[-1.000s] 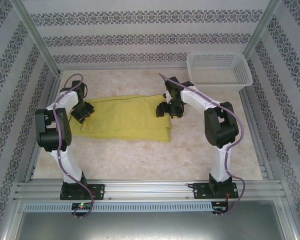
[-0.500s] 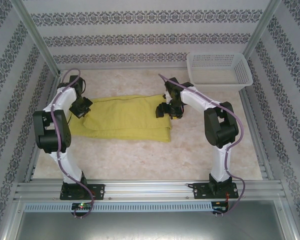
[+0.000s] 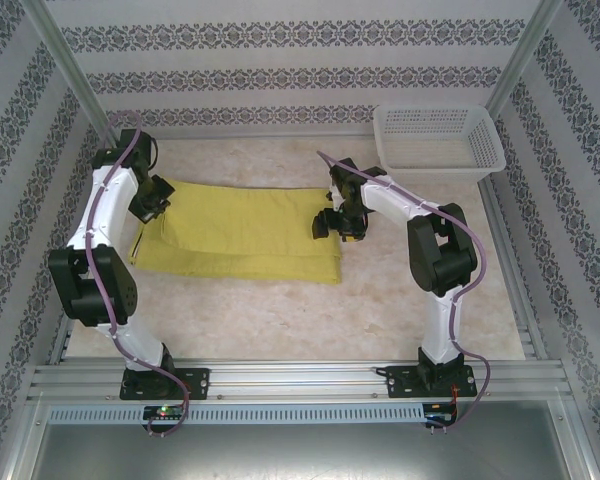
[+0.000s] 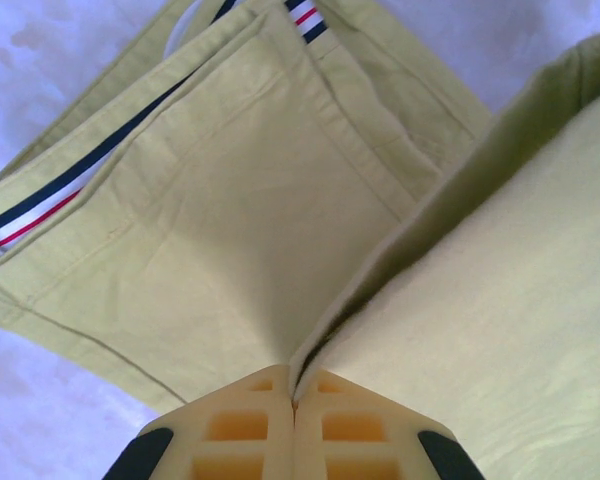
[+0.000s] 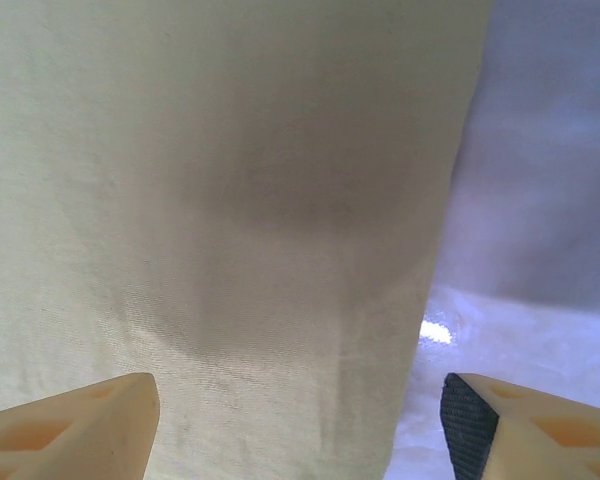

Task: Roll up the long pants

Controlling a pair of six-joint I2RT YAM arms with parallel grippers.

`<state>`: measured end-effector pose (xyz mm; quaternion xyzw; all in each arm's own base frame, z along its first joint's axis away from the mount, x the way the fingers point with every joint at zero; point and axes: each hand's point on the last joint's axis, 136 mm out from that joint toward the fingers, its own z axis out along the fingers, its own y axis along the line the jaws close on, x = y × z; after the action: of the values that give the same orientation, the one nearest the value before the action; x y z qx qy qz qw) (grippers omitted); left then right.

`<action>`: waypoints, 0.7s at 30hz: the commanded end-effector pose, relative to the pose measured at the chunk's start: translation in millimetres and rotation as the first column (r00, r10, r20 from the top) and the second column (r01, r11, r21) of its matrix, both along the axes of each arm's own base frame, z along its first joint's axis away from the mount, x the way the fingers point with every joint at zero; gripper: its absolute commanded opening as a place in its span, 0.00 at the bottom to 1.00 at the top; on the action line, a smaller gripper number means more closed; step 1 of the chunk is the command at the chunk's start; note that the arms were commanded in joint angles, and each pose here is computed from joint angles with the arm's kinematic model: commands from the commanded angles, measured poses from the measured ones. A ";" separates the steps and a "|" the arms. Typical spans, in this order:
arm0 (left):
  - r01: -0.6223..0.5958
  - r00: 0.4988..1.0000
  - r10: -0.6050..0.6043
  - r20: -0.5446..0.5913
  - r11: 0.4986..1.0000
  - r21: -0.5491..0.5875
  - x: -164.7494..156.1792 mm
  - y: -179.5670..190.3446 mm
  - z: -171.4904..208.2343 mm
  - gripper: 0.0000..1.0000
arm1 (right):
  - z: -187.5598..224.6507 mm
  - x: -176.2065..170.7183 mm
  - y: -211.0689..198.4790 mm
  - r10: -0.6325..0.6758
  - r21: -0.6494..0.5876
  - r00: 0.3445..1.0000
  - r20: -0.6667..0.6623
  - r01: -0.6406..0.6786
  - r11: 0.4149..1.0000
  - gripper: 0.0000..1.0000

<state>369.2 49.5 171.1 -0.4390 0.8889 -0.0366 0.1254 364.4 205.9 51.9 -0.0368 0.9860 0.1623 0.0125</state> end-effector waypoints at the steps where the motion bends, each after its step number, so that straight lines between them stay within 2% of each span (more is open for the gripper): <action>1: -0.017 0.995 0.022 -0.093 0.999 0.047 -32.1 11.5 0.1 0.01 | 5.3 -2.6 -4.8 -0.010 0.008 1.000 0.003 0.010 1.000 0.75; 8: -0.043 0.980 0.063 -0.188 0.993 0.111 -44.2 36.3 -26.4 0.02 | 2.6 -4.9 -3.9 -0.012 0.014 1.000 -0.007 0.012 1.000 0.75; 13: -0.086 0.978 0.105 -0.178 0.990 0.114 -30.2 54.6 -50.7 0.00 | 4.1 -5.4 -5.3 -0.012 0.008 1.000 -0.006 0.012 1.000 0.75; 21: -0.080 0.973 0.104 -0.207 0.990 0.119 -7.8 65.9 -72.6 0.09 | 1.5 -8.8 -10.8 -0.013 -0.009 1.000 -0.015 0.013 1.000 0.76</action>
<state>347.9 98.6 96.7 -0.4785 0.8762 0.0467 0.0340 358.0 201.4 46.1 -0.0333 0.9868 0.1586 0.0024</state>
